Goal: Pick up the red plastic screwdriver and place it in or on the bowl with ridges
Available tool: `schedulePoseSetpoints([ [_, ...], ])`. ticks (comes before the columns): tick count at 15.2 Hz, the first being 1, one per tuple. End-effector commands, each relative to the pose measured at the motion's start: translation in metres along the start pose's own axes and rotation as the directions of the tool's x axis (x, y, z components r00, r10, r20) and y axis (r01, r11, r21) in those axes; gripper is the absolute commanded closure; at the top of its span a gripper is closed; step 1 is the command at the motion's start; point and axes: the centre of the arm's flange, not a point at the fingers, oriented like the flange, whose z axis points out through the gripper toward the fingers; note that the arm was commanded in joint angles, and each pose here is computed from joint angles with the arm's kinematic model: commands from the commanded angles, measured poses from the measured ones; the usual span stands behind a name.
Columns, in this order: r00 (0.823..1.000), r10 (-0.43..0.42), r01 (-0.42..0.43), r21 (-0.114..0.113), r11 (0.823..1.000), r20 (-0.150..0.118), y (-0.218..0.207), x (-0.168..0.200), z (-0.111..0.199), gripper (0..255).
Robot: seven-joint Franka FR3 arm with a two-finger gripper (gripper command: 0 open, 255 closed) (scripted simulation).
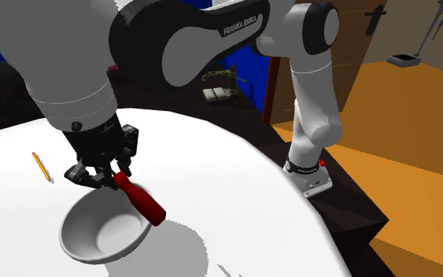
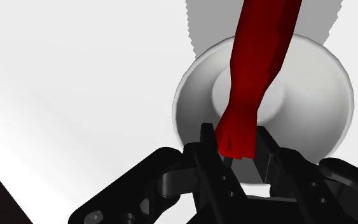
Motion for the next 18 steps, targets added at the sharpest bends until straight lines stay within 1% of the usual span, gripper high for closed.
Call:
schedulePoseSetpoints([
  [1,1.0,0.004,-0.004,-0.003,1.0,-0.001,-0.024,0.014,0.005,255],
  [3,1.0,0.004,-0.004,-0.003,1.0,-0.001,-0.046,0.026,0.003,255],
  [18,1.0,0.004,-0.004,-0.003,1.0,-0.001,-0.053,0.017,0.082,255],
])
